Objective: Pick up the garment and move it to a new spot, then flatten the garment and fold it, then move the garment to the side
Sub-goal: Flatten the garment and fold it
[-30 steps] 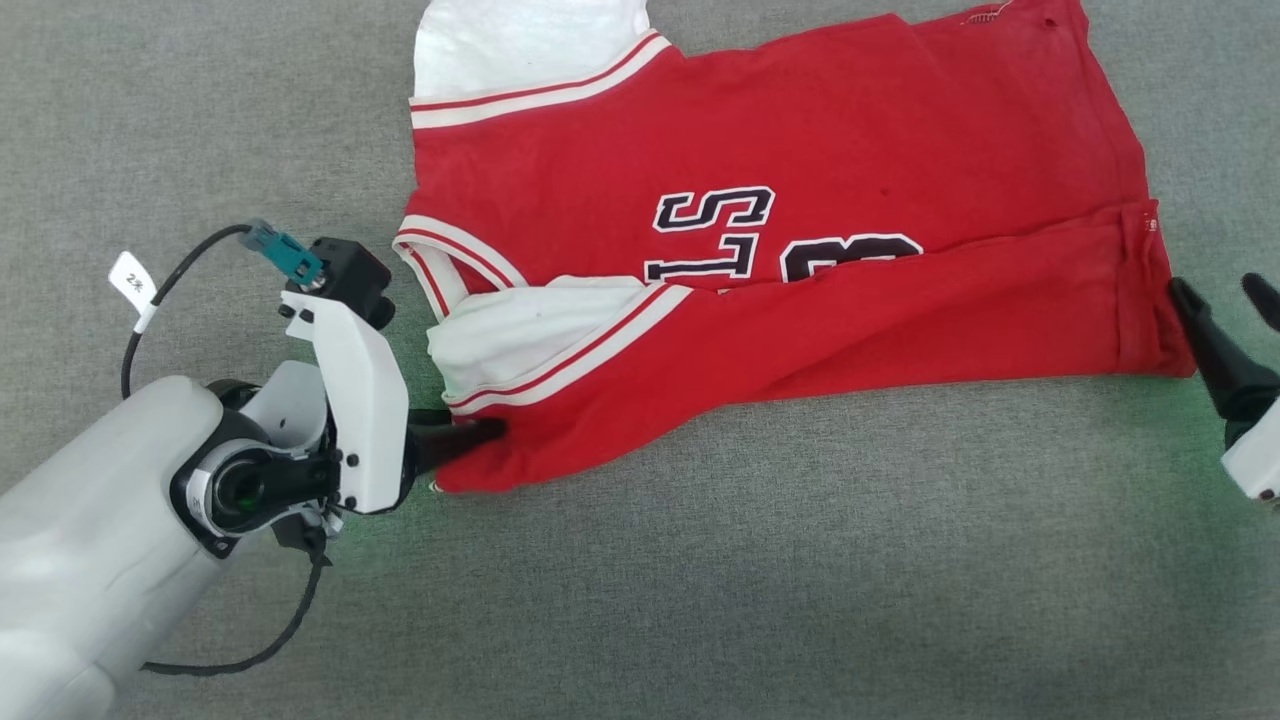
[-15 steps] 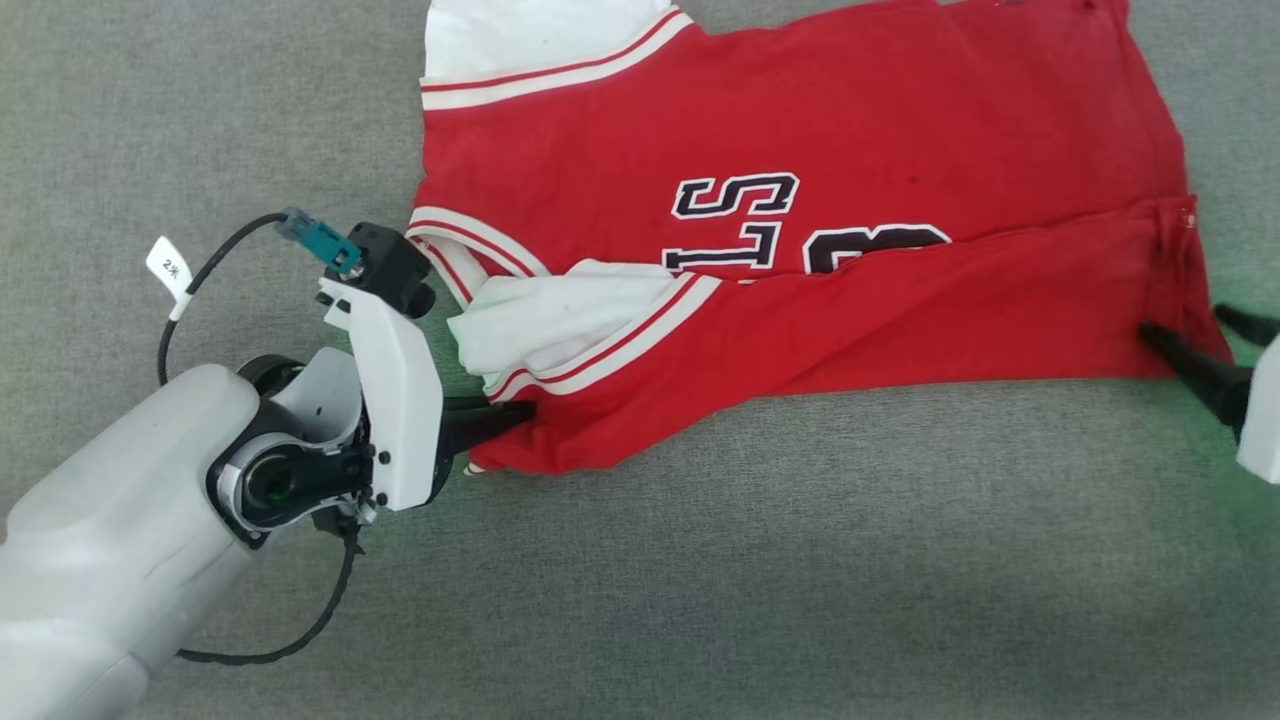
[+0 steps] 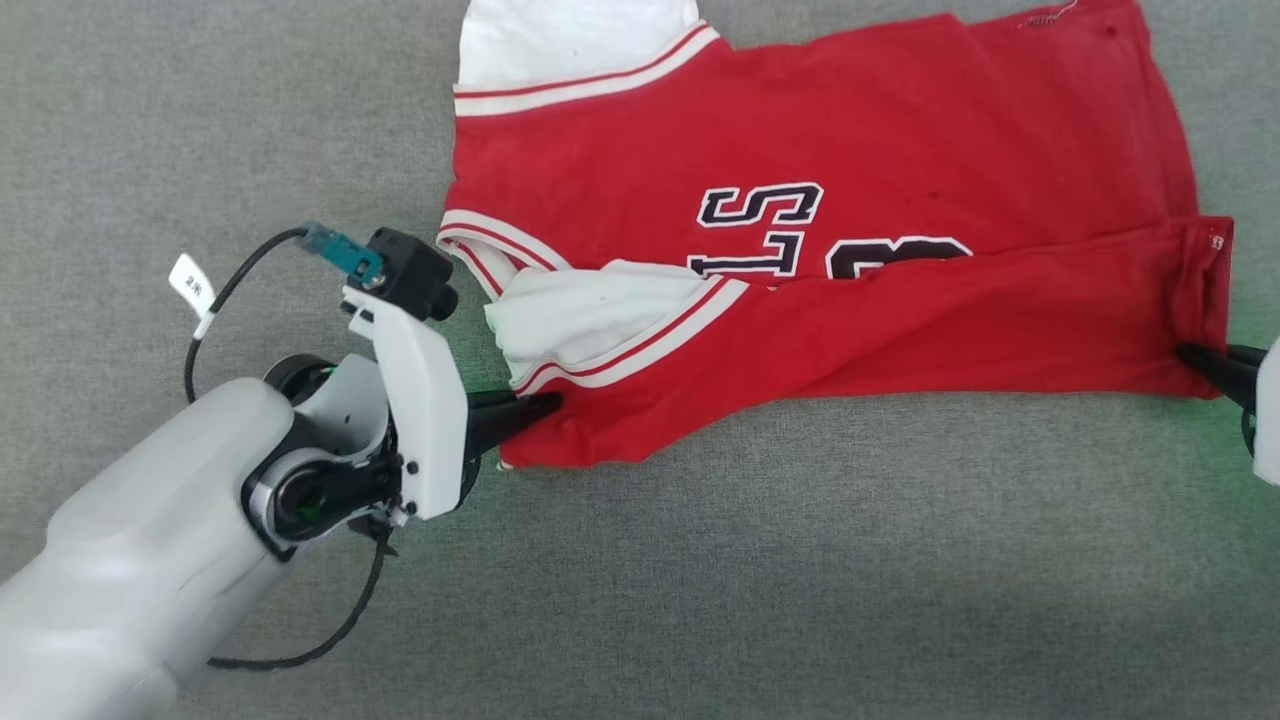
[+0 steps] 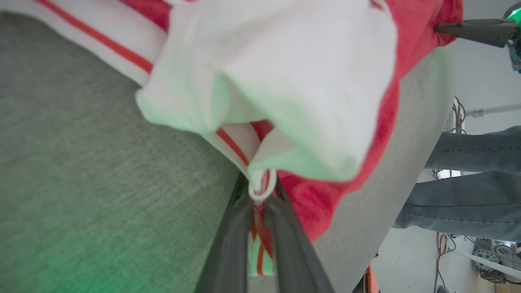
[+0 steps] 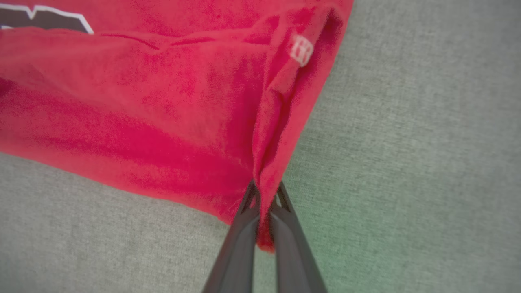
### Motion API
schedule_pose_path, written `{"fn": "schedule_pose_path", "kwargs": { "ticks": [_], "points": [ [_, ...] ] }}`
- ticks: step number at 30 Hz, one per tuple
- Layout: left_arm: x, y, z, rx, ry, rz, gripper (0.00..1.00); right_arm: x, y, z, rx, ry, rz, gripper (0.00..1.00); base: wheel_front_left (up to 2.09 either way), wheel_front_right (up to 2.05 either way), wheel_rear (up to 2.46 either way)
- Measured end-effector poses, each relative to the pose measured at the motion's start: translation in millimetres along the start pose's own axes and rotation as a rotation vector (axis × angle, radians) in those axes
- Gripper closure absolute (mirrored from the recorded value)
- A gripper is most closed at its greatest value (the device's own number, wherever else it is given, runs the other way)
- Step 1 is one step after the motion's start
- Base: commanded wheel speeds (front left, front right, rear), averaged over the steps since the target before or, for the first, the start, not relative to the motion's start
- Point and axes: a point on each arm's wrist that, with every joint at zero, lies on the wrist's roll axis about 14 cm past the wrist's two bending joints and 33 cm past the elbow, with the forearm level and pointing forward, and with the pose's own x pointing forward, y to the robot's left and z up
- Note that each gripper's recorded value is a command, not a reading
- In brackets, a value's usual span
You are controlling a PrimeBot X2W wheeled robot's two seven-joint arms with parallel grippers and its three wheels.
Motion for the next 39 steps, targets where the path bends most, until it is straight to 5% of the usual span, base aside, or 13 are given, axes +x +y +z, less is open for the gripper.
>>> {"fn": "schedule_pose_path", "kwargs": {
  "ticks": [22, 23, 24, 25, 26, 27, 28, 33, 39],
  "points": [
    [-63.8, -29.0, -38.4, -0.022, -0.058, -0.031, 1.00, -51.0, 11.9, -56.2, 0.012, 0.060, 0.031, 1.00, 0.00, 0.00, 0.00],
    [-63.2, -29.9, -37.2, -0.022, -0.063, -0.032, 1.00, -51.8, 11.0, -55.3, 0.015, 0.050, 0.024, 0.68, 0.00, 0.00, 0.00],
    [-62.7, -29.9, -35.6, -0.020, -0.072, -0.030, 0.92, -52.4, 9.6, -52.6, 0.021, 0.031, 0.016, 0.34, 0.00, 0.00, 0.00],
    [-62.2, -29.3, -33.3, -0.017, -0.085, -0.025, 0.66, -52.9, 9.3, -51.1, 0.026, 0.020, 0.013, 0.03, 0.00, 0.00, 0.00],
    [-62.0, -28.1, -30.0, -0.018, -0.102, -0.019, 0.51, -53.3, 10.6, -49.7, 0.032, 0.007, 0.014, 0.00, 0.00, 0.00, 0.00],
    [-61.8, -27.0, -27.0, -0.021, -0.117, -0.013, 0.17, -54.0, 10.7, -46.6, 0.045, -0.016, 0.014, 0.00, 0.00, 0.00, 0.00],
    [-61.9, -25.5, -24.3, -0.018, -0.130, -0.007, 0.00, -55.2, 8.9, -42.6, 0.057, -0.045, 0.005, 0.00, 0.00, 0.00, 0.00],
    [-67.6, -11.6, 1.0, -0.026, -0.251, 0.048, 0.00, -63.8, 2.8, -12.5, 0.057, -0.230, -0.044, 0.00, 0.00, 0.00, 0.00],
    [-87.8, 34.7, 69.9, 0.043, -0.556, 0.262, 0.00, -80.4, 14.2, 33.8, -0.013, -0.580, -0.102, 0.00, 0.00, 0.00, 0.00]
  ]
}}
